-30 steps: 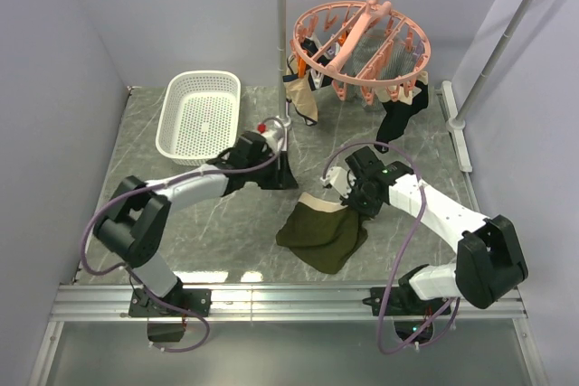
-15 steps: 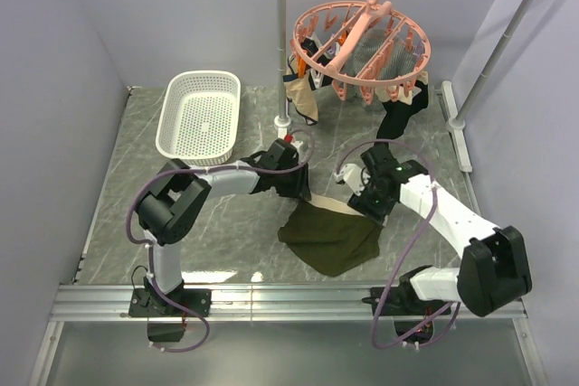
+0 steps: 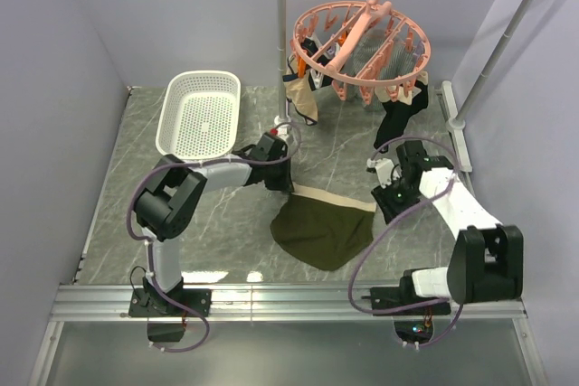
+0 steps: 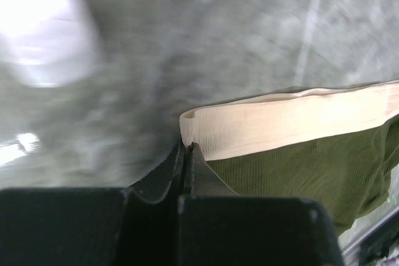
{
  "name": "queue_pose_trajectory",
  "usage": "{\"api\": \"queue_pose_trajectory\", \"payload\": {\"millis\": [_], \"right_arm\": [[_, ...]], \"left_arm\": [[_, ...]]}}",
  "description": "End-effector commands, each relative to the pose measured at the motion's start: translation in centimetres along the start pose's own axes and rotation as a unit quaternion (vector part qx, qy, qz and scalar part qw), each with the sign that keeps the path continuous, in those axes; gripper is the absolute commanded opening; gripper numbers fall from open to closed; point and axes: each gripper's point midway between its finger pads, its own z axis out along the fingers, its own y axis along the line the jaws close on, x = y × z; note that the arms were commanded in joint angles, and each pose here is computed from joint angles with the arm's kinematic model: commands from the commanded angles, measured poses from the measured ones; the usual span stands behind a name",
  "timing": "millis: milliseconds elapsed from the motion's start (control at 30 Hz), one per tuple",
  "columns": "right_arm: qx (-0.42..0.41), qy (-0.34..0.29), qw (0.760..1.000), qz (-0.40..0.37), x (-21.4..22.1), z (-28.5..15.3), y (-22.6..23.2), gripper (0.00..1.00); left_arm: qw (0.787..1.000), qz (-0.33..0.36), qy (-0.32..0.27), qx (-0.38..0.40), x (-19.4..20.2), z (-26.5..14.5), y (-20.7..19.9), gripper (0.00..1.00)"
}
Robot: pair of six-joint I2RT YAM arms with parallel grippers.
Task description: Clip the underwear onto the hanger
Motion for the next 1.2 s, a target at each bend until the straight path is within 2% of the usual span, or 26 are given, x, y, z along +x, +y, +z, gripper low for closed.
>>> {"api": "queue_pose_trajectory", "payload": {"millis": [0,67,133,300,333,400,633,733,800,1167], "right_arm": [[-0.006,-0.012,0.999,0.048,-1.3,0.5,-0.6,0.51],[-0.02,-0.014,0.997,0.077,-3.1,0.1,-1.1,0.53],[-0.074,-0.017,0.99,0.121,-4.4,-0.4,0.0,0.54],[-0.119,-0.03,0.968,0.218,-6.5,1.2,1.0,0.57],[-0.114,-0.047,0.967,0.224,-7.0,1.8,0.6,0.57],[-0.111,-0.042,0.961,0.249,-6.4,2.8,0.9,0.57],[-0.08,-0.037,0.951,0.298,-5.3,4.3,0.1,0.56],[-0.079,-0.035,0.948,0.307,-5.5,4.5,-0.1,0.56],[-0.082,-0.043,0.937,0.336,-5.7,4.4,-0.9,0.54],[-0.096,-0.036,0.924,0.368,-6.7,6.4,-1.7,0.51]], "left_arm": [[1.0,-0.005,-0.021,-0.004,-0.9,-1.8,0.6,0.0],[1.0,-0.008,-0.022,0.009,-0.7,-2.0,0.2,0.0],[1.0,-0.016,-0.017,0.013,-0.5,-1.9,0.1,0.0],[0.999,-0.024,-0.016,0.022,-0.7,-2.0,-0.1,0.02],[0.999,-0.026,-0.017,0.024,-0.7,-2.1,-0.1,0.07],[0.999,-0.031,-0.02,0.026,-0.9,-2.5,-0.1,0.11],[0.998,-0.024,-0.04,0.033,-2.2,-4.1,-0.2,0.37],[0.998,-0.021,-0.04,0.033,-2.2,-4.1,-0.2,0.41],[0.999,-0.026,-0.036,0.029,-2.1,-3.8,0.1,0.41],[0.998,-0.042,-0.014,0.035,-2.1,-1.9,0.8,0.42]]}}
